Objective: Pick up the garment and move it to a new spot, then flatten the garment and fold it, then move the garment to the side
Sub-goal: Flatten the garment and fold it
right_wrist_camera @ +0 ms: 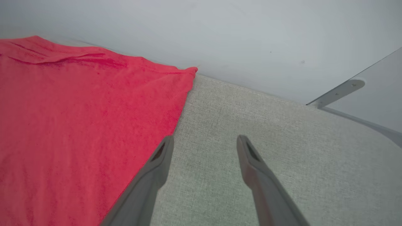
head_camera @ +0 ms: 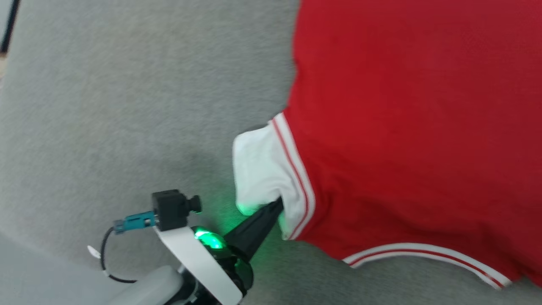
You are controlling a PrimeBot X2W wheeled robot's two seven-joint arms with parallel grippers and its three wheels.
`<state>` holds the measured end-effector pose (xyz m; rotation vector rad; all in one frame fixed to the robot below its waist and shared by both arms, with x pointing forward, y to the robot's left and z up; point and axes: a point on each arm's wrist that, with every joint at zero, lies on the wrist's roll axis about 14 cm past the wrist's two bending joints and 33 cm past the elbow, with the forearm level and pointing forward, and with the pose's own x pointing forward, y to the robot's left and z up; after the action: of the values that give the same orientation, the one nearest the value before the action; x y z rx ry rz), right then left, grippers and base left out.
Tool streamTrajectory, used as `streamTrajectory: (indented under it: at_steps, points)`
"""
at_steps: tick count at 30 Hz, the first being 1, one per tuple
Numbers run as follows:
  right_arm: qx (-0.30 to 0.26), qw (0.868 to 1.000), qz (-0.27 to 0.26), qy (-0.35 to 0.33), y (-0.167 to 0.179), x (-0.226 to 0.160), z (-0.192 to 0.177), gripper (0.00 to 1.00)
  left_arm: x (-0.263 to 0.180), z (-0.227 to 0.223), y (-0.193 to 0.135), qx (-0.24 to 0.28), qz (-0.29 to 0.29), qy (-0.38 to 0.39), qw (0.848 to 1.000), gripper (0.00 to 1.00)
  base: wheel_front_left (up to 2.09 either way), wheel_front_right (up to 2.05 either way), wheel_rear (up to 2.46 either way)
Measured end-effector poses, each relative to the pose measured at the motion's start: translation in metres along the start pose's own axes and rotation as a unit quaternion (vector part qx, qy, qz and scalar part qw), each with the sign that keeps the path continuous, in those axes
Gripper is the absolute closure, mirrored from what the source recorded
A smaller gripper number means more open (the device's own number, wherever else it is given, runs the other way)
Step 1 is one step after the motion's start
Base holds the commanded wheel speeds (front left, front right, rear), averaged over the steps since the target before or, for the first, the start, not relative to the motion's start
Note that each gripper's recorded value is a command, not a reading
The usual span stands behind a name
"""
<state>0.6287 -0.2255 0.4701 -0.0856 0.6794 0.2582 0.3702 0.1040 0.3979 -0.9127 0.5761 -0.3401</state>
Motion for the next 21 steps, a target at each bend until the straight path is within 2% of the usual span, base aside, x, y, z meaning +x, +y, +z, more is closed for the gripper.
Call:
streamTrajectory:
  at_steps: [7,11,16,21]
  points:
    - [-0.014,0.998,-0.021,0.065,0.012,0.073,0.018,0.0,-0.01,0.001,0.012,-0.003,0.031,-0.006,0.999,1.0,0.0,0.0,0.0]
    - [0.004,0.993,-0.02,0.12,0.022,0.105,0.006,0.0,-0.014,0.01,0.009,-0.006,0.034,-0.022,0.999,1.0,0.0,0.0,0.0]
    - [0.023,0.983,-0.016,0.181,0.031,0.132,-0.017,0.0,-0.015,0.019,0.0,-0.006,0.027,-0.037,0.999,1.0,0.0,0.0,0.0]
    - [0.032,0.977,-0.016,0.208,0.033,0.142,-0.028,0.0,-0.015,0.025,-0.004,0.0,0.022,-0.046,0.999,1.0,0.0,0.0,0.0]
